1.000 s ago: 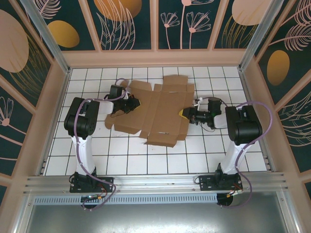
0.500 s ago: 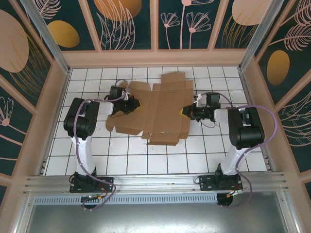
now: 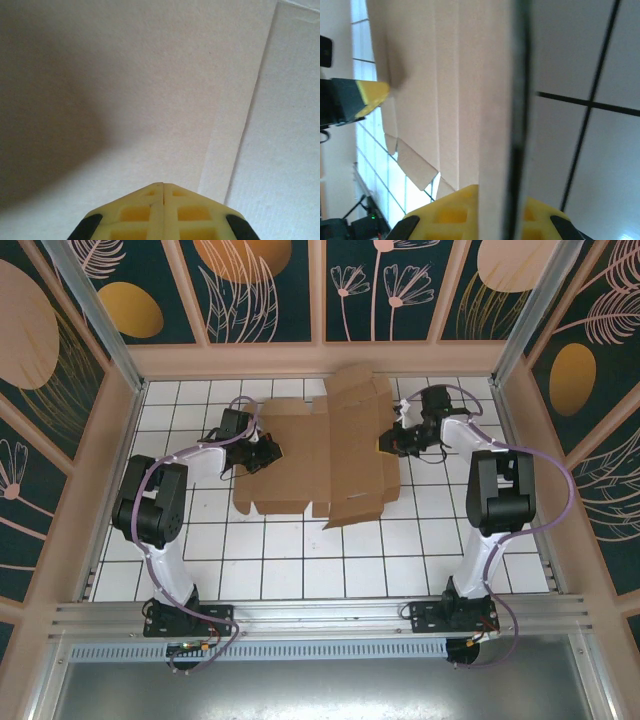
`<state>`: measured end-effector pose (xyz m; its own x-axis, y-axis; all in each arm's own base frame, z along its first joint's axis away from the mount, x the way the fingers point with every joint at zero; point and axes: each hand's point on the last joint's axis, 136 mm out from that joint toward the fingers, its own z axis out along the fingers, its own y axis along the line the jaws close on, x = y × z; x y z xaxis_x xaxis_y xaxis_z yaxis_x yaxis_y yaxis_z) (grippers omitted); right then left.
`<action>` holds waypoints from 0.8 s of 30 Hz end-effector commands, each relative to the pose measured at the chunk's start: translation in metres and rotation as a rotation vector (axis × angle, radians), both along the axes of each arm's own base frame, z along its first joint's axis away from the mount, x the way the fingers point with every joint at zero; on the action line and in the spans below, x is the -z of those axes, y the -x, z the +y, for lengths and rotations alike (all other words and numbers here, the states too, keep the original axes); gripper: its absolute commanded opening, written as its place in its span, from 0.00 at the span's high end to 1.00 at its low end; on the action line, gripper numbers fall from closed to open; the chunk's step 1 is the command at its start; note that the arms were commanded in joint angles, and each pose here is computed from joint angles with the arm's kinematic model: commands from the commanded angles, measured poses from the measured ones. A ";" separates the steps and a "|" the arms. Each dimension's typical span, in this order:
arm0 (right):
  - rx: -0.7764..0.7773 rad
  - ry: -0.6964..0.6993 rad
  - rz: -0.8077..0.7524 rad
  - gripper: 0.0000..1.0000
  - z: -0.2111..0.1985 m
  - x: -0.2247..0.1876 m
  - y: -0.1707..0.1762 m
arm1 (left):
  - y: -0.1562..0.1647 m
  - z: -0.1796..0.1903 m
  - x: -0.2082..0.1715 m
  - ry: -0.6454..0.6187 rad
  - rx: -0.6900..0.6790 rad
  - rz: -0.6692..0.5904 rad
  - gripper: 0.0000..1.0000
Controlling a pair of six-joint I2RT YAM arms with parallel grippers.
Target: Fold the paper box
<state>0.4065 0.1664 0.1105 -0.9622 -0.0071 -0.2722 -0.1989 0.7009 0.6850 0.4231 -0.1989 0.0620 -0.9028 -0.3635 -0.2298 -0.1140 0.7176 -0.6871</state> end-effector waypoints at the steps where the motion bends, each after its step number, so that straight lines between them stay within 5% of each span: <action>1: -0.021 0.200 0.097 1.00 -0.028 0.019 0.011 | 0.009 0.008 0.016 -0.064 0.005 0.042 1.00; 5: -0.006 0.283 0.098 1.00 -0.040 0.017 0.006 | 0.007 0.012 0.025 -0.093 -0.006 0.057 1.00; 17: -0.161 0.091 0.101 1.00 0.006 0.015 0.044 | 0.007 0.022 0.013 -0.148 -0.027 0.024 1.00; 24: -0.221 0.225 0.133 1.00 0.011 0.038 0.059 | 0.023 0.030 0.003 -0.148 -0.062 0.034 1.00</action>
<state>0.3610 0.1859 0.0892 -0.9640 -0.2130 -0.1592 -0.2656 0.7436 0.6136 0.4107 -0.1753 0.0478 -0.8962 -0.3662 -0.2503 -0.1656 0.7997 -0.5772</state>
